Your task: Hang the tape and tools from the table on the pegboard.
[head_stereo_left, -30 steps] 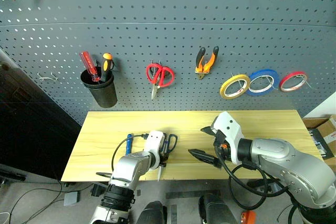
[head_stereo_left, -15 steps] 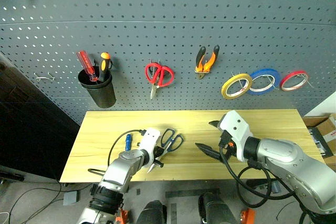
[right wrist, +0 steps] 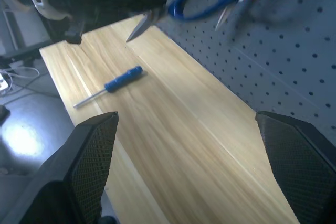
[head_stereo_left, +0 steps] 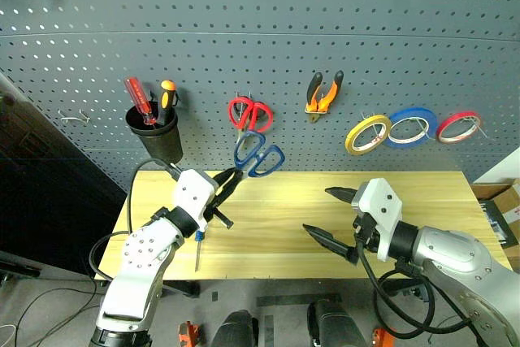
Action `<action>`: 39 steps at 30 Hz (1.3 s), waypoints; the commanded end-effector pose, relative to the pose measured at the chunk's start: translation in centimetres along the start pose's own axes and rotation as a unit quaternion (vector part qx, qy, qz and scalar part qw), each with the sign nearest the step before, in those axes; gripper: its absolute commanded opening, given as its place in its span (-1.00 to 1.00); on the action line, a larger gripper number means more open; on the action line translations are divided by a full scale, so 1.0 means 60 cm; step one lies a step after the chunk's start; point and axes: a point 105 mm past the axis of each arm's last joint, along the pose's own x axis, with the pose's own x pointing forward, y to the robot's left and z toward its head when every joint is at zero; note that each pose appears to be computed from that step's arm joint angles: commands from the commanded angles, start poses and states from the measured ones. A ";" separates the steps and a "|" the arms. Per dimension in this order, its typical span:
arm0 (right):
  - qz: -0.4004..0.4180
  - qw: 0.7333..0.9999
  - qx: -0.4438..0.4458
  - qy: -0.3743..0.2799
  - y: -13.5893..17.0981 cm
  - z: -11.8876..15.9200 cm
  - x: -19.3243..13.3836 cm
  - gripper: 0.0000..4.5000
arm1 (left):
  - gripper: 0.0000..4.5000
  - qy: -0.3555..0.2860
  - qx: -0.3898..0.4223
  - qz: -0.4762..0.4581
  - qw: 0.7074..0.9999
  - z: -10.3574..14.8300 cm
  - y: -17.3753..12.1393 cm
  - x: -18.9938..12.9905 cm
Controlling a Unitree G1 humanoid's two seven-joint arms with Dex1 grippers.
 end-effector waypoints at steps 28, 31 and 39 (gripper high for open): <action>-0.031 0.988 -0.056 -0.137 -0.027 0.128 0.009 1.00 | 0.29 0.060 -0.074 0.029 0.995 -0.040 0.031 0.050; -0.023 0.991 -0.042 -0.121 -0.023 0.113 0.013 1.00 | 0.54 0.189 -0.092 0.070 0.975 -0.118 0.038 -0.012; 0.009 0.996 -0.018 -0.090 -0.012 0.095 0.034 1.00 | 0.54 0.419 -0.153 0.149 0.883 -0.244 0.058 -0.127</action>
